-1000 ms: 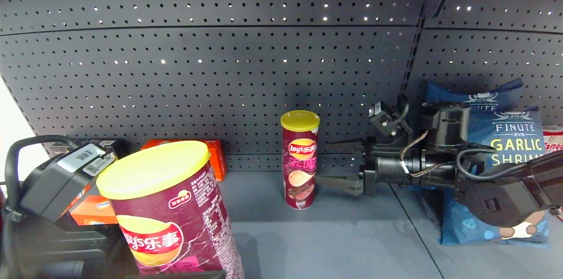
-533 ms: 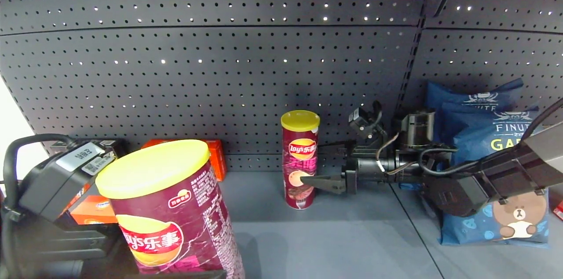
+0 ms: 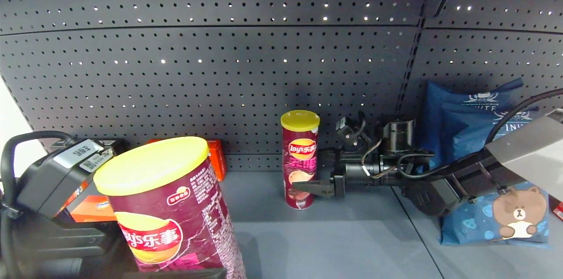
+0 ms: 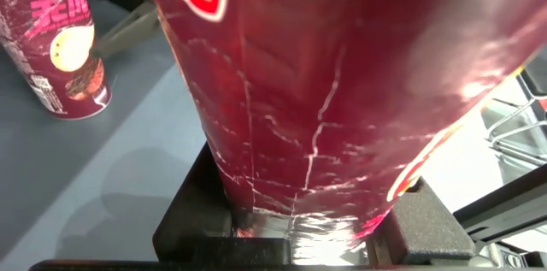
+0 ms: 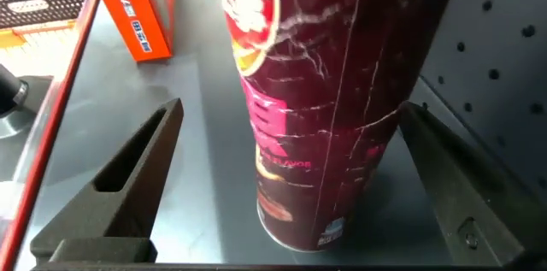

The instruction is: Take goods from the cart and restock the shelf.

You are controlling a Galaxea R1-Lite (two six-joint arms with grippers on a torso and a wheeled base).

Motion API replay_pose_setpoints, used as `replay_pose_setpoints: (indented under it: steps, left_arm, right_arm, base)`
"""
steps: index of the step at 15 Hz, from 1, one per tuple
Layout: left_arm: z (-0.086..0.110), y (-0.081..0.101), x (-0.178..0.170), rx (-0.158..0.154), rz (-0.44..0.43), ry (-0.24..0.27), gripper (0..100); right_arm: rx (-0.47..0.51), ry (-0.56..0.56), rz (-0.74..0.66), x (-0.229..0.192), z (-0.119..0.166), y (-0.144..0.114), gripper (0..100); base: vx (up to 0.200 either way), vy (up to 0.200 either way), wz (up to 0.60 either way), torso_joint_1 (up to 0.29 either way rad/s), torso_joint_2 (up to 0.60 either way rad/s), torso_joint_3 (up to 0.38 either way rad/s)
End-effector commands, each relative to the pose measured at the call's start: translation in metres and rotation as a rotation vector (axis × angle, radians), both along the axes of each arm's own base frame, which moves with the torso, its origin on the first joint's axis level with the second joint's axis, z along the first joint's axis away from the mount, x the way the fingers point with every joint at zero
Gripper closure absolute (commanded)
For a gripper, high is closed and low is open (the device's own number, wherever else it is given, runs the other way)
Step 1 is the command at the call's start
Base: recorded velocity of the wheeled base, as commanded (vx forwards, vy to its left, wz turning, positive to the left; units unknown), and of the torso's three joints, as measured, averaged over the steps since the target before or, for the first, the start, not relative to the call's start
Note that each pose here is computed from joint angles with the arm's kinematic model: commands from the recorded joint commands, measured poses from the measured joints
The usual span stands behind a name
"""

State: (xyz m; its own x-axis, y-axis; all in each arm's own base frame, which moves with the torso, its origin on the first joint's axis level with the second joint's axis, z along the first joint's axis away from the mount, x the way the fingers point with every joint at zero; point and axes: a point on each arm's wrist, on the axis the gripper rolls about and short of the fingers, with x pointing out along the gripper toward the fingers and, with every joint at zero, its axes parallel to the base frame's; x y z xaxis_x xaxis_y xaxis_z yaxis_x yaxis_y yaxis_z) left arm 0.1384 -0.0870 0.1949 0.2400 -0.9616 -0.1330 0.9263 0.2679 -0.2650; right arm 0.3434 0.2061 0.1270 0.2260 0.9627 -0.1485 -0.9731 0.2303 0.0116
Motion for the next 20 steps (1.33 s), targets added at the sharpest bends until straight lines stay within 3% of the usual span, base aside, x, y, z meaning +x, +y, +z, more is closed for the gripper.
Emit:
replay_pose_setpoints:
  steps: [1, 10, 11, 20]
  left_arm:
    - [0.000, 0.000, 0.000, -0.001, 0.000, 0.000, 100]
    - [0.000, 0.000, 0.000, -0.001, 0.000, 0.000, 100]
    - [0.001, 0.000, 0.000, -0.001, 0.000, -0.002, 100]
    - [-0.002, 0.000, -0.001, 0.003, 0.001, 0.008, 100]
  right_arm:
    - [-0.011, 0.019, 0.002, 0.004, -0.011, 0.003, 0]
    - [0.002, 0.018, 0.058, 0.016, -0.025, 0.014, 0]
    - [0.011, 0.014, 0.075, 0.016, -0.024, 0.015, 100]
    - [0.014, 0.009, 0.089, 0.002, -0.012, 0.016, 100]
  base:
    - [0.000, 0.000, 0.00, 0.000, 0.00, 0.000]
    - [0.000, 0.000, 0.00, 0.000, 0.00, 0.000]
    - [0.000, 0.000, 0.00, 0.000, 0.00, 0.000]
    - [0.000, 0.000, 0.00, 0.000, 0.00, 0.000]
